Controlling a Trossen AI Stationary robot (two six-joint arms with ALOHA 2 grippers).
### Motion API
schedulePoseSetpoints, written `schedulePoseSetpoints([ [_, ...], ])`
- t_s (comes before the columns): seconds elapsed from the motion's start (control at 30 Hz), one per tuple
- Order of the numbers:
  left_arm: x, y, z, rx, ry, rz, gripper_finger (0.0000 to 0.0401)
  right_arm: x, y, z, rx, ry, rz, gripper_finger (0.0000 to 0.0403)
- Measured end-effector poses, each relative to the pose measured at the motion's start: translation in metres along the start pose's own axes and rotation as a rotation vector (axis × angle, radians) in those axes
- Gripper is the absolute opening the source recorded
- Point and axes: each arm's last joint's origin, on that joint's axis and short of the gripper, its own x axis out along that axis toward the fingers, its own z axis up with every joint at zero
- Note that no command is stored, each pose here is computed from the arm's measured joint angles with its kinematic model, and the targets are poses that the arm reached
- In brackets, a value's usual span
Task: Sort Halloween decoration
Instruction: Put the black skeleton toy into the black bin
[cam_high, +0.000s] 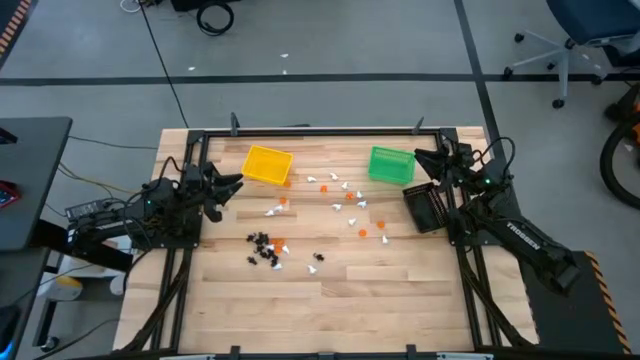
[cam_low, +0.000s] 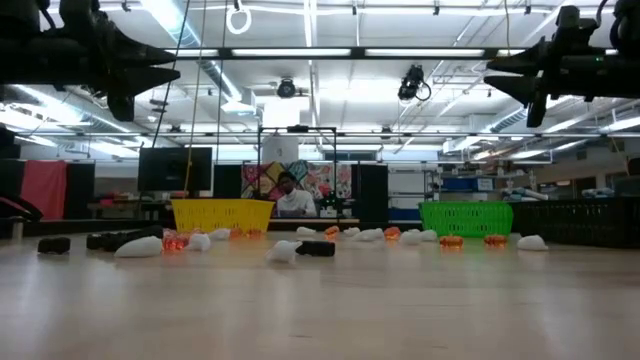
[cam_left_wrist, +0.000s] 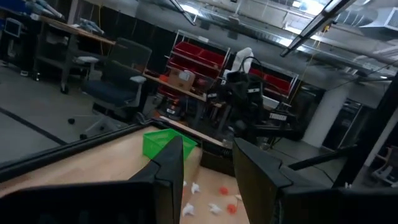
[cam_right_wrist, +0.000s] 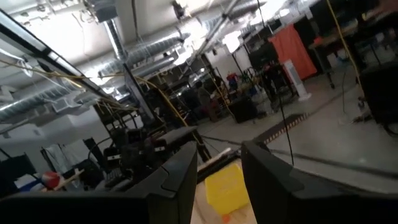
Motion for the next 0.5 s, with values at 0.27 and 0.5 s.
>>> schedulePoseSetpoints([
  [0.27,0.002,0.003,-0.008,-0.005,0.088,0.035,0.0114,0.008,0.005,0.002,-0.074,-0.033,-0.005,0.013],
  [0.5,0.015,0.001,-0.005,0.027,0.187,0.071,0.0114,0.034,0.01,-0.004,-0.122,0.094,-0.025,0.013],
])
